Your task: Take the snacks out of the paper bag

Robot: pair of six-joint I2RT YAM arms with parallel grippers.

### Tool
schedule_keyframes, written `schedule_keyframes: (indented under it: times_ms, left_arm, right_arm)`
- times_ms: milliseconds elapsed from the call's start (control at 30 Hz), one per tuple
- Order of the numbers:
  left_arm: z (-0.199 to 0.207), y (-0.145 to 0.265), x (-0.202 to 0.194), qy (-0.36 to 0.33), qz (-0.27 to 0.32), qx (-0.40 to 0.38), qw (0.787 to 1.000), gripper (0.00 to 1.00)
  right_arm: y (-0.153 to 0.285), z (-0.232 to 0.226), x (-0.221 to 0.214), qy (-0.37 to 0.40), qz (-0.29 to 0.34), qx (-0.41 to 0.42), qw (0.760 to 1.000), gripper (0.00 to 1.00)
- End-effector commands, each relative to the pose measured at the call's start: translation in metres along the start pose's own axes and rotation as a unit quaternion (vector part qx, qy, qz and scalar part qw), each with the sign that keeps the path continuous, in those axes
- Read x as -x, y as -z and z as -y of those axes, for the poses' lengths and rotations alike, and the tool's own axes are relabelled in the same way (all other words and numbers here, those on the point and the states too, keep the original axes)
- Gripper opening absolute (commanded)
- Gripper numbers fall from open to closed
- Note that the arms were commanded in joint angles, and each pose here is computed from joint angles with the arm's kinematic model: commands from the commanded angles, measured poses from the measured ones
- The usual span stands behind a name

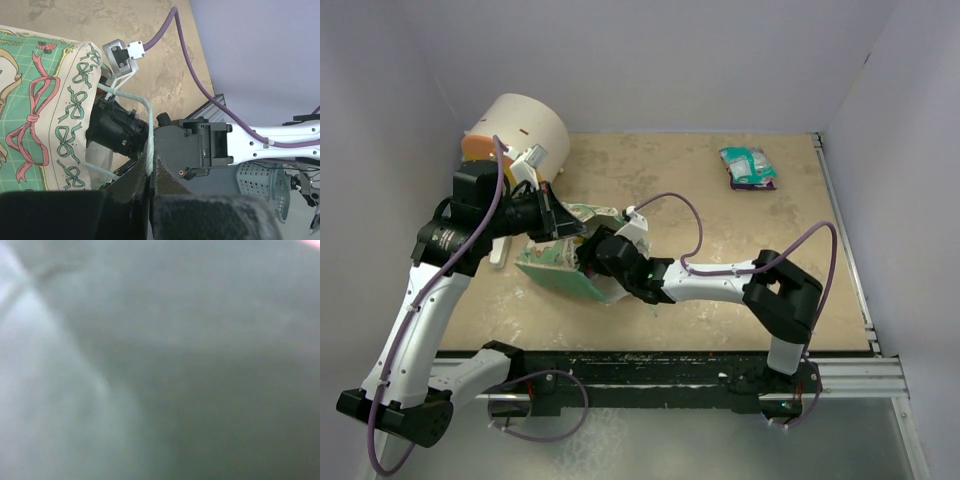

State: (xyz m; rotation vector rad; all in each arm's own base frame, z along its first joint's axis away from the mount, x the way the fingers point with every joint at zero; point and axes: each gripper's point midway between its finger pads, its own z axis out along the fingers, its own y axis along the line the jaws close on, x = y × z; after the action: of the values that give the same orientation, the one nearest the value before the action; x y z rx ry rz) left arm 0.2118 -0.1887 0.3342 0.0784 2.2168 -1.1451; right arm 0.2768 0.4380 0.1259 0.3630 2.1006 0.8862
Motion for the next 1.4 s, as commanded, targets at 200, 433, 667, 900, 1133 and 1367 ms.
schedule_keyframes:
  times_ms: [200, 433, 667, 900, 1133, 1367]
  left_arm:
    - [0.009, 0.009, 0.003, -0.019, 0.011, -0.007, 1.0, 0.0]
    - [-0.002, 0.014, -0.001, -0.018, 0.019, 0.023, 0.999, 0.0]
    - [-0.012, 0.018, -0.002, -0.018, 0.03, 0.05, 0.998, 0.0]
    - [-0.019, 0.021, 0.0, -0.016, 0.043, 0.073, 0.996, 0.0]
    - [-0.019, 0.023, 0.004, -0.017, 0.053, 0.079, 0.995, 0.0]
    - [-0.023, 0.023, 0.001, -0.009, 0.053, 0.085, 0.995, 0.0]
  right_arm:
    - [-0.012, -0.053, 0.016, -0.004, 0.022, 0.055, 0.998, 0.5]
    - [0.005, -0.071, 0.032, -0.003, 0.03, 0.089, 0.996, 0.18]
    - [0.028, -0.074, 0.052, 0.032, 0.043, 0.098, 0.994, 0.0]
    - [0.048, -0.057, 0.063, 0.051, 0.038, 0.075, 0.995, 0.0]
    - [0.074, -0.034, 0.074, 0.077, 0.039, 0.061, 0.994, 0.0]
    - [0.119, -0.047, 0.108, 0.108, 0.063, 0.094, 0.988, 0.0]
